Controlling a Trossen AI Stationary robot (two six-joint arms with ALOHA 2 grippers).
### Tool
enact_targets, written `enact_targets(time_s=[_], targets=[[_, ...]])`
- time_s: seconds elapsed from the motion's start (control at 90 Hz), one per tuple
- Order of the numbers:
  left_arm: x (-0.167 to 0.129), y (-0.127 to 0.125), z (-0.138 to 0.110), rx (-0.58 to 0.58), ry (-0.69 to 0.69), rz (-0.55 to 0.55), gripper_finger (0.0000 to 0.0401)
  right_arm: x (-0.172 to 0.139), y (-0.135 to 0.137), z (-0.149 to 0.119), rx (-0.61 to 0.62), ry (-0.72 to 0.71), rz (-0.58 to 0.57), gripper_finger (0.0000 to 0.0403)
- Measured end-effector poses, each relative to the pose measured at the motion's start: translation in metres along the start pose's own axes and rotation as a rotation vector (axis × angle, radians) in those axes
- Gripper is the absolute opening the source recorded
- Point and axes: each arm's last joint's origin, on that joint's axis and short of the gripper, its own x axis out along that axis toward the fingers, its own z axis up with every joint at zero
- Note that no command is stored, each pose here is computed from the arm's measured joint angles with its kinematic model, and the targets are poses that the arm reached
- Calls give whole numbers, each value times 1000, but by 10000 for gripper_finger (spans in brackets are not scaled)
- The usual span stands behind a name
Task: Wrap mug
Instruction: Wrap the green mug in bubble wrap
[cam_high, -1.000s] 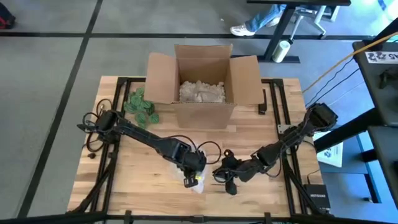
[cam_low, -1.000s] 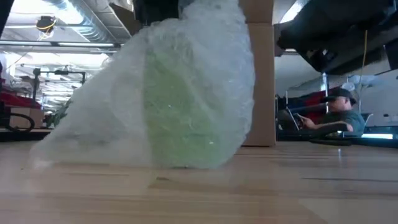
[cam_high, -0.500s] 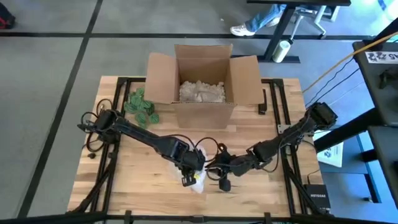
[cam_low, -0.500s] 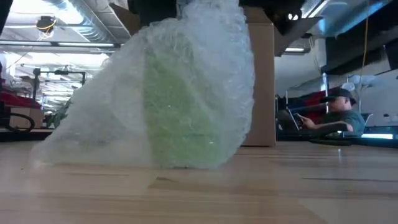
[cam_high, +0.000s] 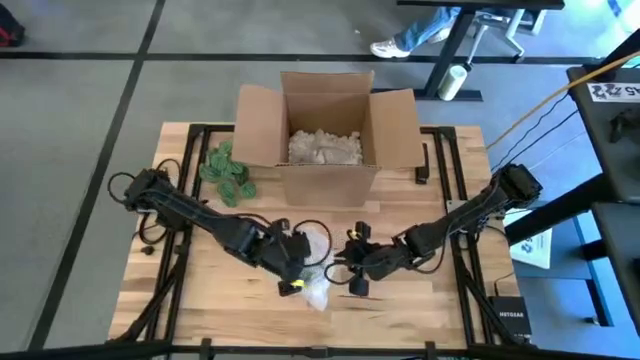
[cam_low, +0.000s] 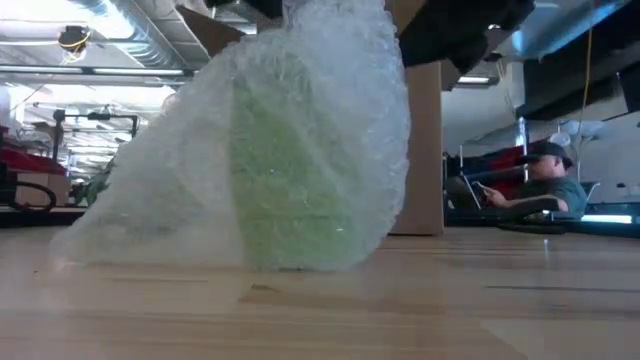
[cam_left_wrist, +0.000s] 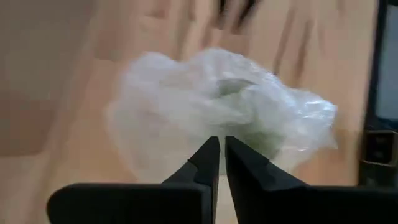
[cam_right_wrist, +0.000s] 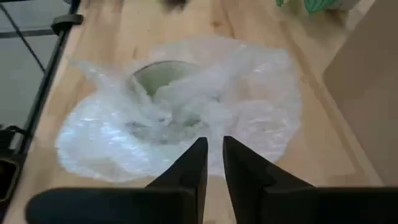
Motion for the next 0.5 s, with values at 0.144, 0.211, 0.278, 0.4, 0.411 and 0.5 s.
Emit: enact_targets(time_s=[0.144,0.211,0.278,0.4,0.411,0.5], targets=[[-11,-3,-7,21,-53,90,9,0,5,5,24,-13,106,37],[-13,-5,-12,42,-59,123,9,-1,7,8,30,-23,126,37],[-13,-4,-16,47,-46,163,9,-3,8,13,36,-37,133,37],[-3,5,-30,52,-13,288,9,-6,11,22,41,-62,144,37],[-2,5,-31,54,-9,297,9,-6,11,22,41,-63,145,37],[10,10,-41,80,15,333,9,-7,12,26,40,-72,149,37]])
